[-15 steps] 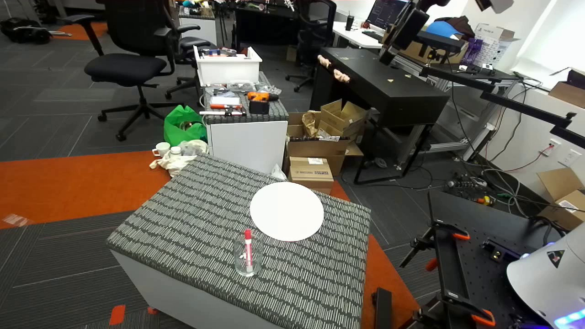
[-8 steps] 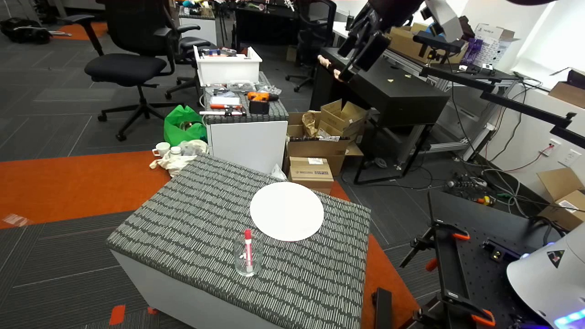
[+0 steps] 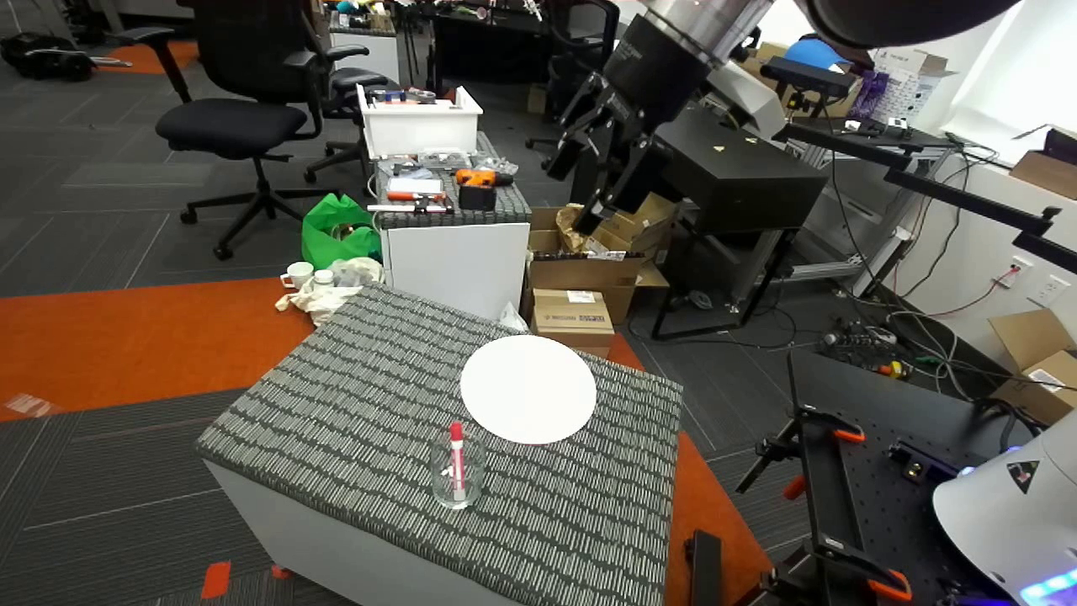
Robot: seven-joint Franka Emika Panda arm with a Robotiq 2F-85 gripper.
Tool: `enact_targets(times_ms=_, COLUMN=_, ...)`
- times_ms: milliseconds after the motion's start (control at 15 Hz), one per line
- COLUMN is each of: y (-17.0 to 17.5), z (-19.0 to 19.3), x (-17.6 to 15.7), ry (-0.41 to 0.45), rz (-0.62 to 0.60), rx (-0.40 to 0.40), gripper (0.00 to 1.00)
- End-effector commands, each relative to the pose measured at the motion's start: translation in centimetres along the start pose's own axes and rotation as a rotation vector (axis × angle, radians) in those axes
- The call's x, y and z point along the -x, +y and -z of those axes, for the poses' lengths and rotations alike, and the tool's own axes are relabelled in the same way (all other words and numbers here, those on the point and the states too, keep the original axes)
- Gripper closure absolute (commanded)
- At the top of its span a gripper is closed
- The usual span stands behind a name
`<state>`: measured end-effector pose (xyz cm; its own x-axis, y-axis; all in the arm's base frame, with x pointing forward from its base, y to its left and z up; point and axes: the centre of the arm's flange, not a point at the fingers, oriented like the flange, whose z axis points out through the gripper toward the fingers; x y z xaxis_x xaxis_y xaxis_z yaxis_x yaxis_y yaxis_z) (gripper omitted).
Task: Remove the red marker from the glass cup
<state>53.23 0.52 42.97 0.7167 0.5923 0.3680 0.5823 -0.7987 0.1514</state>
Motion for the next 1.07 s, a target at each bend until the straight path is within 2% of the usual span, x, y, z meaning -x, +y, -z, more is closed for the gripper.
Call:
enact_targets(times_ms=0, y=0.5, z=-3.0, x=-1.0, ry=0.007, rz=0.127, rx=-0.101, gripper=0.0)
enact_targets(times_ms=400, y=0.0, z=-7.6, x=-0.4, ry=-0.086, rz=0.367, rx=-0.222, gripper=0.0)
enact_targets(times_ms=733, y=0.0, z=-9.9, x=0.5, ry=-0.246, rz=0.583, rx=-0.343, gripper=0.0)
enact_targets(times_ms=1000, y=-0.4, z=-11.0, x=0.5, ry=-0.428, rz=0.737, rx=-0.311, gripper=0.0)
